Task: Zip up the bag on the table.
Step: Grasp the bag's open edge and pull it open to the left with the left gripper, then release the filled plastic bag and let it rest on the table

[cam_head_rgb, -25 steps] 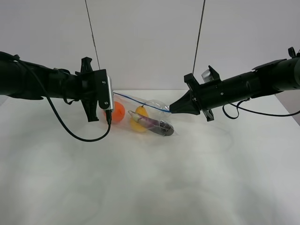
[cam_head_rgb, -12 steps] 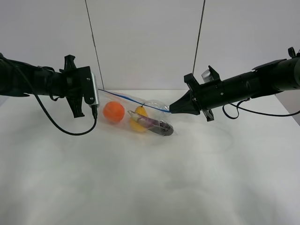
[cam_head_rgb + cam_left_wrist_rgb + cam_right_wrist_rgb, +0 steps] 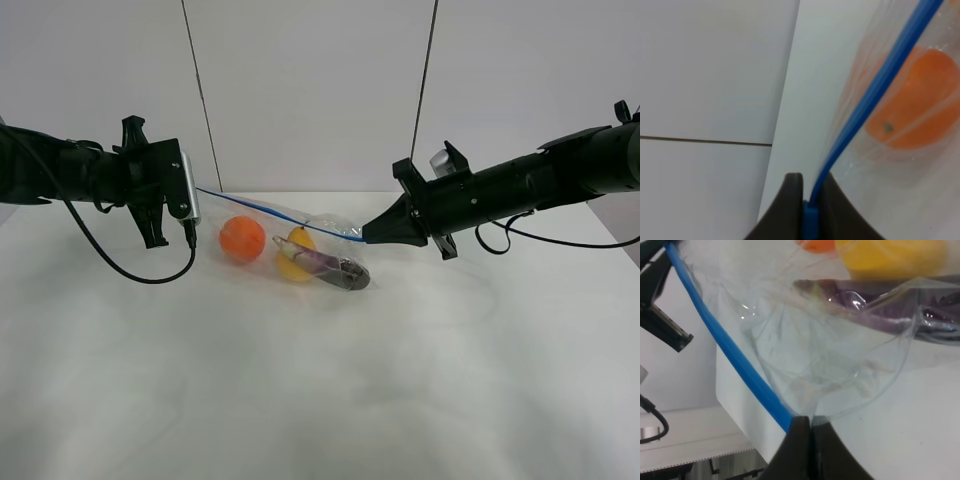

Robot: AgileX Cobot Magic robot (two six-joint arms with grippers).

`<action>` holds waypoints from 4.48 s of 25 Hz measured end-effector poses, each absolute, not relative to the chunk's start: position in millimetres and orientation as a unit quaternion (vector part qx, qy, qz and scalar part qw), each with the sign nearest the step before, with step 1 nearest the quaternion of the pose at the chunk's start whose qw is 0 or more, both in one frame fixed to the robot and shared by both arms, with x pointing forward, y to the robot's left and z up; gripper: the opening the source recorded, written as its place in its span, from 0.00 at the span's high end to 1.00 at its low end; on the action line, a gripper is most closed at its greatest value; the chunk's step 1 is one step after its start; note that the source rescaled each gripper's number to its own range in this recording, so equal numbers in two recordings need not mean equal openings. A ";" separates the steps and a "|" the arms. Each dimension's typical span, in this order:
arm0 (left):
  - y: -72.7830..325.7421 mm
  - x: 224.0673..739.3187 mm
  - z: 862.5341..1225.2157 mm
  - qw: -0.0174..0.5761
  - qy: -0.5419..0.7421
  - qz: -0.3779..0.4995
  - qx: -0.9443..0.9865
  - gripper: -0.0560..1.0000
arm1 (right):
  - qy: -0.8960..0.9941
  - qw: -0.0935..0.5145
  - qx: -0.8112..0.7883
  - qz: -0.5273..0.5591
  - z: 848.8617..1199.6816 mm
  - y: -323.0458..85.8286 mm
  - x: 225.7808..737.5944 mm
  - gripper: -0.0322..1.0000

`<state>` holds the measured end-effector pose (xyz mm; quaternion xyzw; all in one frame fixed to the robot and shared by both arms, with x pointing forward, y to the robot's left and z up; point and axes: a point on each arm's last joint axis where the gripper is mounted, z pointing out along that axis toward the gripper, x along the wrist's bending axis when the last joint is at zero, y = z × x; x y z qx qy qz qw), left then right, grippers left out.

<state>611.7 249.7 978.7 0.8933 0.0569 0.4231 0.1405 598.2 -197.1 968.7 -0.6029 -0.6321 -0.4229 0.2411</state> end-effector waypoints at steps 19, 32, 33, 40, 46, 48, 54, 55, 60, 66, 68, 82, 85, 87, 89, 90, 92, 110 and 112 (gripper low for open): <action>258.6 613.4 979.1 0.098 0.079 0.436 0.891 0.94 | -0.631 0.243 -0.603 -0.424 969.0 -196.9 598.1 0.97; 262.8 614.0 979.2 0.079 0.089 0.440 0.890 0.95 | -0.632 0.249 -0.600 -0.422 969.4 -196.4 596.9 0.97; 262.7 614.0 979.2 0.081 0.090 0.440 0.890 0.94 | -0.632 0.249 -0.600 -0.422 969.4 -196.4 596.9 0.97; 266.8 614.2 979.1 0.111 0.127 0.432 0.886 0.52 | -0.640 0.247 -0.597 -0.416 968.2 -196.8 595.8 0.97; 290.7 615.4 979.0 0.126 0.174 0.428 0.878 0.05 | -0.642 0.247 -0.596 -0.414 967.8 -197.0 595.6 0.97; 299.7 615.5 979.0 0.132 0.209 0.426 0.870 0.02 | -0.642 0.247 -0.596 -0.414 967.8 -197.0 595.6 0.97; 315.7 622.2 989.9 0.201 0.386 0.419 0.797 0.00 | -0.642 0.247 -0.596 -0.414 967.8 -197.0 595.6 0.97; 317.6 624.8 994.3 0.216 0.417 0.419 0.777 0.00 | -0.642 0.247 -0.596 -0.414 967.8 -197.0 595.6 0.97; 323.3 631.1 1006.7 0.258 0.510 0.414 0.709 0.00 | -0.642 0.247 -0.596 -0.414 967.9 -196.9 595.5 0.97; 318.9 631.7 1007.3 0.324 0.581 0.369 0.649 0.00 | -0.642 0.248 -0.596 -0.414 968.0 -196.8 595.4 0.97; 313.5 632.1 1008.2 0.361 0.595 0.341 0.632 0.00 | -0.641 0.249 -0.596 -0.415 968.3 -196.7 595.6 0.97; 294.2 616.1 1036.2 0.493 0.527 0.052 0.690 0.00 | -0.634 0.252 -0.597 -0.421 969.4 -196.1 596.1 0.97; 306.8 613.8 1042.8 0.379 0.559 0.042 0.736 0.00 | -0.631 0.254 -0.598 -0.424 970.0 -195.9 596.6 0.97; 320.0 612.8 1045.2 0.301 0.601 0.057 0.738 0.00 | -0.630 0.254 -0.599 -0.425 970.2 -195.8 596.7 0.97; 330.6 611.6 1048.5 0.243 0.635 0.073 0.730 0.00 | -0.629 0.255 -0.598 -0.425 970.4 -195.7 596.6 0.97; 335.5 610.2 1048.7 0.217 0.650 0.079 0.724 0.00 | -0.629 0.255 -0.598 -0.425 970.4 -195.7 596.6 0.97; 336.9 607.1 1048.1 0.171 0.663 0.085 0.724 0.00 | -0.630 0.256 -0.598 -0.425 970.4 -195.6 596.5 0.97; 324.4 590.3 1044.2 0.021 0.689 0.069 0.721 0.00 | -0.630 0.267 -0.592 -0.427 971.7 -194.5 594.9 0.97; 334.0 589.5 1044.2 0.020 0.699 0.070 0.712 0.00 | -0.629 0.267 -0.592 -0.427 971.8 -194.5 594.9 0.97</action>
